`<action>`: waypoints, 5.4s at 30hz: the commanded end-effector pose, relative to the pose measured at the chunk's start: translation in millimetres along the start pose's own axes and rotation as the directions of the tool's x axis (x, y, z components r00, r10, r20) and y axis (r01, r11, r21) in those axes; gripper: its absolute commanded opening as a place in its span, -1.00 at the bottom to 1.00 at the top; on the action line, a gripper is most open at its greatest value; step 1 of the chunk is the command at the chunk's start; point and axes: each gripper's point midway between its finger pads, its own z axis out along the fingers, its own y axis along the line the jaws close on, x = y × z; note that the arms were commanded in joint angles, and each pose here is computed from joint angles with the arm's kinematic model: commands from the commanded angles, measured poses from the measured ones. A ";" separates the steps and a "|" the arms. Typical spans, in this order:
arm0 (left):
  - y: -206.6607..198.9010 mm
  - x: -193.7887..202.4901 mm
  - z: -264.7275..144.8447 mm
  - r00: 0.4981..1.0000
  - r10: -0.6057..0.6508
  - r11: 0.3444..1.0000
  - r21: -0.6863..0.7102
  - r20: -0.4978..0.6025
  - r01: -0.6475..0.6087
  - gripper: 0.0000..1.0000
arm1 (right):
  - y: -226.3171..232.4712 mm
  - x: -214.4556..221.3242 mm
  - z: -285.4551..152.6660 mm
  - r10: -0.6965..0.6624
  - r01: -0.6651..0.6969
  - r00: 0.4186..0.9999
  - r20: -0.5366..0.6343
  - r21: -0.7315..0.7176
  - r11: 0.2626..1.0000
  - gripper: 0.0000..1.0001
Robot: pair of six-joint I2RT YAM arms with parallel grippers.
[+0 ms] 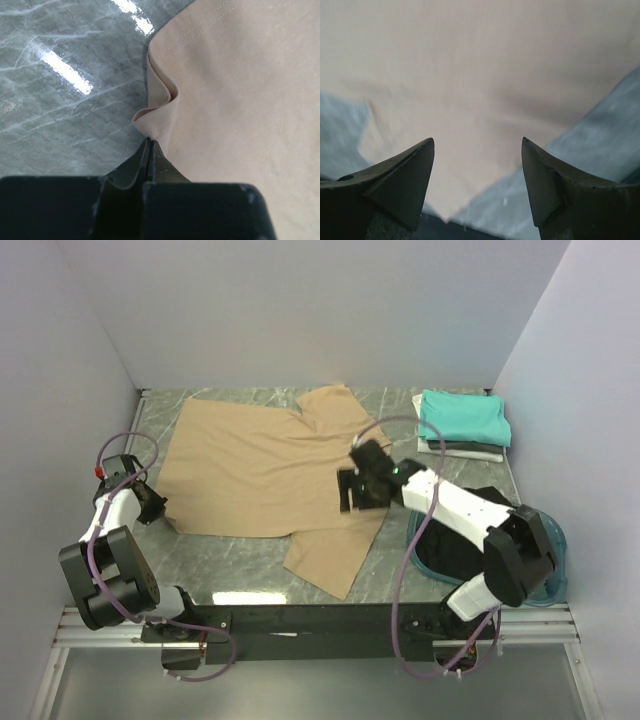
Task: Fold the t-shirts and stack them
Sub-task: Flatten the tshirt out, then fold the tshirt
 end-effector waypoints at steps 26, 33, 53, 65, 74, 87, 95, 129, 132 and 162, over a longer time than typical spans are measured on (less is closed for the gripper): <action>-4.5 2.5 3.5 0.999 0.039 0.999 -0.021 0.011 -0.039 -0.99 | 71.2 218.9 -29.1 -0.214 0.146 0.915 -0.341 -0.215 0.966 0.30; -7.8 2.2 -0.8 0.999 0.049 0.999 -0.013 0.022 -0.049 -0.99 | 54.1 221.8 -22.8 -0.198 0.174 0.925 -0.325 -0.100 0.980 0.27; -9.0 -0.4 -6.2 0.998 0.049 0.999 -0.016 0.047 -0.048 -0.99 | 42.8 235.0 1.8 -0.171 0.171 0.932 -0.319 -0.027 0.985 -0.65; -8.1 -9.4 -38.7 0.994 0.036 0.999 -0.004 0.107 -0.036 -0.99 | 41.9 227.0 -42.8 -0.185 0.182 0.929 -0.321 -0.038 0.983 -1.00; -22.6 -26.9 -79.0 0.982 -0.030 0.997 0.074 0.185 0.017 -0.99 | 32.1 228.3 -69.0 -0.177 0.177 0.917 -0.356 -0.034 0.984 -1.00; -35.7 -19.7 -73.3 0.992 -0.037 0.991 0.134 0.125 0.020 -0.99 | 34.9 172.9 -63.7 -0.076 0.088 0.961 -0.265 0.034 0.996 -1.00; -58.0 -31.1 -55.6 0.995 -0.033 0.981 0.193 0.091 0.015 -0.99 | 10.1 77.6 -37.8 -0.013 0.020 0.993 -0.119 0.056 0.998 -1.00; -118.7 -105.9 -15.1 0.995 -0.028 0.962 0.272 0.101 0.000 -0.99 | -73.4 -171.2 11.0 -0.048 0.013 0.994 0.102 0.322 0.947 -1.00; -121.8 -108.9 -11.3 0.994 -0.030 0.960 0.280 0.104 -0.001 -0.99 | -76.1 -176.8 14.5 -0.056 0.021 0.994 0.098 0.329 0.944 -1.00; -152.3 -69.2 6.5 0.996 0.084 0.949 0.302 0.029 -0.089 0.58 | -75.0 -131.9 24.5 0.010 -0.017 1.000 0.027 0.262 0.965 0.08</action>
